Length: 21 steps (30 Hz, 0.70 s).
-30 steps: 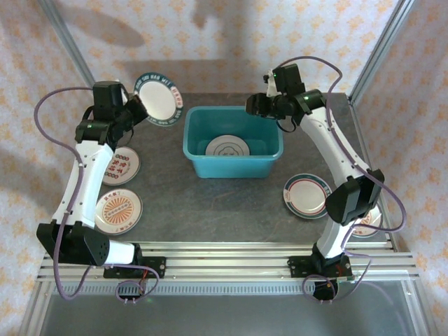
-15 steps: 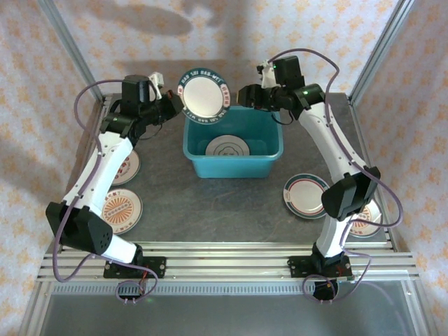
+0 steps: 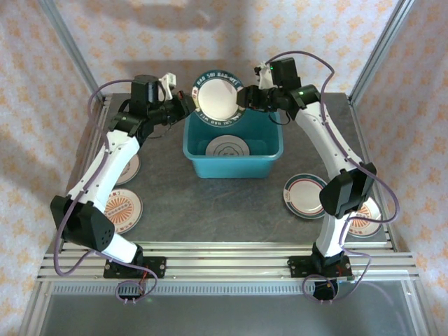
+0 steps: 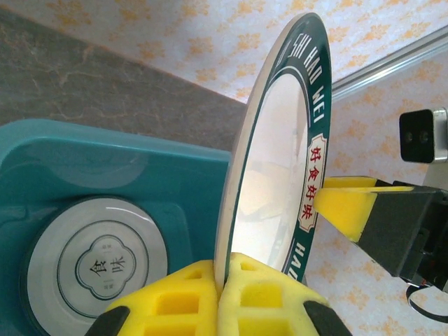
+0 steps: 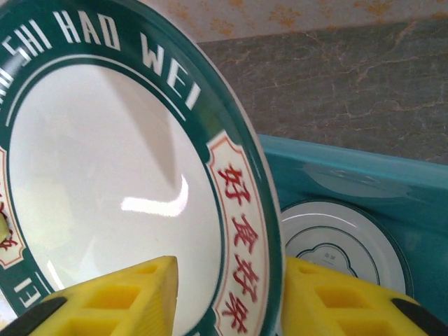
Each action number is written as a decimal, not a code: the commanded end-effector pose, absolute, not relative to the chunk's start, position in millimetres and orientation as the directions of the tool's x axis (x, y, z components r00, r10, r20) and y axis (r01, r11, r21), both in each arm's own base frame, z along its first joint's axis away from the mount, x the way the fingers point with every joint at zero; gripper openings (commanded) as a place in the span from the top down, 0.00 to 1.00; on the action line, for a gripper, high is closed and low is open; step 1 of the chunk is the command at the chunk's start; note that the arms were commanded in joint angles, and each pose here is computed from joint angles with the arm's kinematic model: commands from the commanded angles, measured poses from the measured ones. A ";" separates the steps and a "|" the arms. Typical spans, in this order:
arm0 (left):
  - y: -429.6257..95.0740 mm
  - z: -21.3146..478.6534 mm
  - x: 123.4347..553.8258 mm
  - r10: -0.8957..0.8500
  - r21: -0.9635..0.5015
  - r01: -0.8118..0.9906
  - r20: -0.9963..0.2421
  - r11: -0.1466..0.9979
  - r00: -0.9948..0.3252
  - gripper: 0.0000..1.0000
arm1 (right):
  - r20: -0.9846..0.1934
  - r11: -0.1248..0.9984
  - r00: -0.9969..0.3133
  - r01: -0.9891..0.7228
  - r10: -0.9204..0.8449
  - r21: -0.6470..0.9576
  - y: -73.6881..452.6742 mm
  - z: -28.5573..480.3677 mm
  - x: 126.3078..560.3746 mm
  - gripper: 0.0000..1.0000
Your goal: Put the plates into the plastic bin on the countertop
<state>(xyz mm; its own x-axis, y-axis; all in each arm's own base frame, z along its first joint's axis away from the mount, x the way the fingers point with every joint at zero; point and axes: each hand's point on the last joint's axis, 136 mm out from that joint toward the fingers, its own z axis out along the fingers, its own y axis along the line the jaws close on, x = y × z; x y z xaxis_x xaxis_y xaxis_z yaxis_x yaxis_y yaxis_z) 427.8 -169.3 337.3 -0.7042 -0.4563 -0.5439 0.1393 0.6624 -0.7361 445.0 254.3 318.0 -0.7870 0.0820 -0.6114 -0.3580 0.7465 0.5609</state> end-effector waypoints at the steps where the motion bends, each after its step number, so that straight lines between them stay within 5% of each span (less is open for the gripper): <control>1: -176.7 360.6 429.8 -0.454 -0.747 0.211 -0.575 0.630 -0.680 1.00 | -0.608 0.736 -0.788 -0.355 0.095 0.576 255.7 315.4 448.7 0.61; 21: -176.8 348.0 423.4 -0.422 -0.733 0.194 -0.564 0.652 -0.710 1.00 | -0.602 0.716 -0.785 -0.338 0.142 0.610 254.5 314.5 442.9 0.94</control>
<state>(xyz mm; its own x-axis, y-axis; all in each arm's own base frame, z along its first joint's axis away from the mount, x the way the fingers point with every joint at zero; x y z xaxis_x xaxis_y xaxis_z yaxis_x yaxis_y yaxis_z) 426.6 -165.3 324.3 -0.7258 -0.4536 -0.5172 0.0978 0.6761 -0.7303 446.5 252.2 297.3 -0.8164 0.1334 -0.5618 -0.3003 0.7329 0.6104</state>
